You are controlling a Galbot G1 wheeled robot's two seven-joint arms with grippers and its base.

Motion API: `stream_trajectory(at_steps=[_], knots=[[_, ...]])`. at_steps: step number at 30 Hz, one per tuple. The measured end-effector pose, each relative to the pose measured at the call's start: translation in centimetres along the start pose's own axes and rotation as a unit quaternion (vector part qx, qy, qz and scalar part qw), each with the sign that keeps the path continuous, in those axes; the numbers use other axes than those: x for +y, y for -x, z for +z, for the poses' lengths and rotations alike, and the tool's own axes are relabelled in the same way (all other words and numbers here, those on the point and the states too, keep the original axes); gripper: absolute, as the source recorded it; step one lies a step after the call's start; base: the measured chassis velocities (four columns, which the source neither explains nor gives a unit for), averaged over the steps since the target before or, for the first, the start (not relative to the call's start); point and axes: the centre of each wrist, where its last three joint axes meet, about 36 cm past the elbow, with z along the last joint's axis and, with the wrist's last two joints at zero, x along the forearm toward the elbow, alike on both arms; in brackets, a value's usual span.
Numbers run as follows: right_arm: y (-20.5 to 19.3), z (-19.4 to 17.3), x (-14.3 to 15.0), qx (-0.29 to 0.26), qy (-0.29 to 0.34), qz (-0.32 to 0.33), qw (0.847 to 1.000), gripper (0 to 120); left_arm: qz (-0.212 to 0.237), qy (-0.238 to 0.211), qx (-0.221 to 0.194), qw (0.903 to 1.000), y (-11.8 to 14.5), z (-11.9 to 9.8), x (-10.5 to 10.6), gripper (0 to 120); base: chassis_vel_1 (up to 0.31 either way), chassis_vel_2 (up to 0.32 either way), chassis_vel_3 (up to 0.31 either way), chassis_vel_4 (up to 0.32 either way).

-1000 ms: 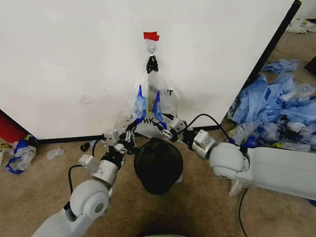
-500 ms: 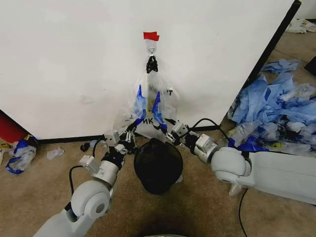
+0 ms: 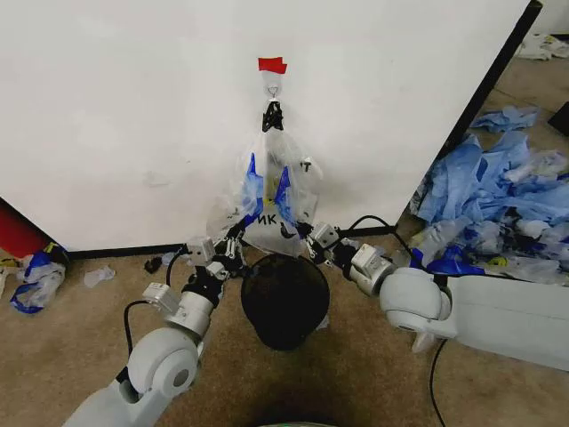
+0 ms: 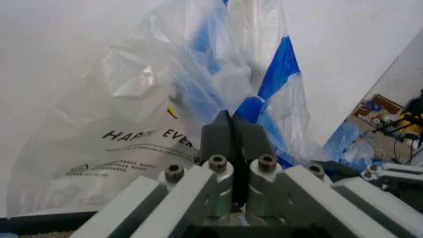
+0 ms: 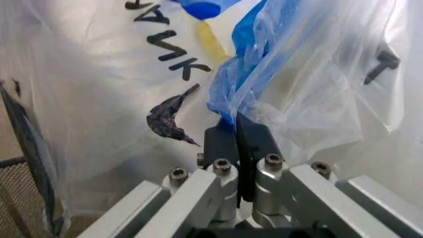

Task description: Pick up the garbage bag from the wall and place it over the trash bin.

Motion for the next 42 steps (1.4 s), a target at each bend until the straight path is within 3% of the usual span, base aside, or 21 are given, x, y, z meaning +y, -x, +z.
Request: stream_trajectory(at_steps=[18, 29, 42], knots=[[-2.5, -0.6, -1.6, -0.073, 0.101, 0.078, 0.989, 0, 0.003, 0.019, -0.019, 0.9996, -0.3, -1.1, -0.3, 0, 0.0, 0.0, 0.0, 0.0], [-5.3, 1.4, -2.3, -0.073, 0.163, 0.123, 0.976, 0, 0.002, 0.043, -0.05, 0.9979, -0.9, -2.5, -0.5, 0, 0.0, 0.0, 0.0, 0.0], [-8.6, 0.8, -1.8, -0.096, 0.206, 0.158, 0.961, 0, 0.004, 0.061, -0.074, 0.9954, -2.3, -4.6, -1.2, 0, 0.0, 0.0, 0.0, 0.0]])
